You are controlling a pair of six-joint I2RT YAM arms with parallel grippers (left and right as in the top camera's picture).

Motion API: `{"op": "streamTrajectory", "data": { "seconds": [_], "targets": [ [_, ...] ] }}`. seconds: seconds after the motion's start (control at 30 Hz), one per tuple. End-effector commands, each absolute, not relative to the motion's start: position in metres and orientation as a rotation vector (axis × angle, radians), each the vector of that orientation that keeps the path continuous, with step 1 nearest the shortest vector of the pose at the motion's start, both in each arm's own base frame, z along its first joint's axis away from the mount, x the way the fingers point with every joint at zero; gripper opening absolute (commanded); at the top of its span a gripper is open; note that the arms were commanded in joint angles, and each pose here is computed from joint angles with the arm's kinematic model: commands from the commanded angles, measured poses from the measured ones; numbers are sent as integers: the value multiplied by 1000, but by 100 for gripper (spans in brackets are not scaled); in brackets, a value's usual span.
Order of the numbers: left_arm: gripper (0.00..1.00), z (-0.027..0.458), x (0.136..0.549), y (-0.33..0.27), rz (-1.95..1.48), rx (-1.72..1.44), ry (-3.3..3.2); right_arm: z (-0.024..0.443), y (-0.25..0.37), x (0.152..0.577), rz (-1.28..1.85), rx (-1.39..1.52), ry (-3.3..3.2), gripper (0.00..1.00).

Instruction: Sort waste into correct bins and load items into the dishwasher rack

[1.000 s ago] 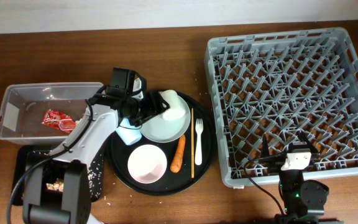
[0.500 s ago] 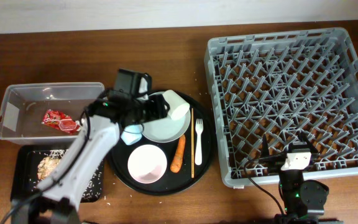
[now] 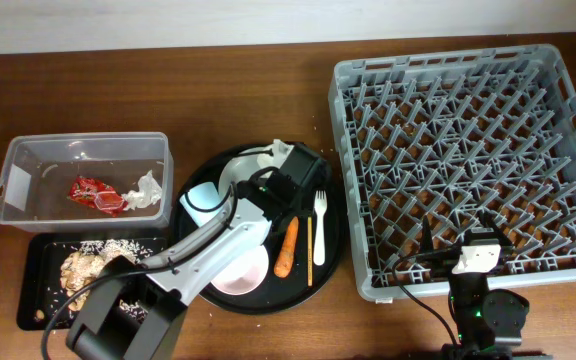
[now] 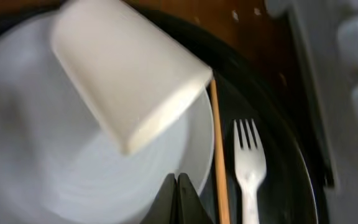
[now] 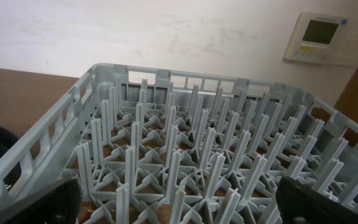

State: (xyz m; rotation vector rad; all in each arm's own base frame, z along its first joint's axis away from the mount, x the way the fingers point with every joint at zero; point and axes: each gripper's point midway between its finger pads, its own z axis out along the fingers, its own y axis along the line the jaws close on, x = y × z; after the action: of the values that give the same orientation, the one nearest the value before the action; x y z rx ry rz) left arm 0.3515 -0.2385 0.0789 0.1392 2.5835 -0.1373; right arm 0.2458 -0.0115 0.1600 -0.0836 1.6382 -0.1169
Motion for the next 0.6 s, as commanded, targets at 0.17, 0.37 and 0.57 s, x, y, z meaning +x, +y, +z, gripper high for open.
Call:
{"op": "streamTrajectory", "data": {
  "seconds": [0.17, 0.37, 0.57],
  "targets": [
    [0, 59, 371, -230, -42, 87, 2548, 158, -11, 246, -115, -84, 1640, 99],
    [0, 62, 392, -186, 77, -41, 2517, 158, -11, 246, -115, -84, 1640, 99],
    [0, 62, 402, -151, 153, -44, 2535, 158, -11, 246, -115, -84, 1640, 99]
  ]
}}
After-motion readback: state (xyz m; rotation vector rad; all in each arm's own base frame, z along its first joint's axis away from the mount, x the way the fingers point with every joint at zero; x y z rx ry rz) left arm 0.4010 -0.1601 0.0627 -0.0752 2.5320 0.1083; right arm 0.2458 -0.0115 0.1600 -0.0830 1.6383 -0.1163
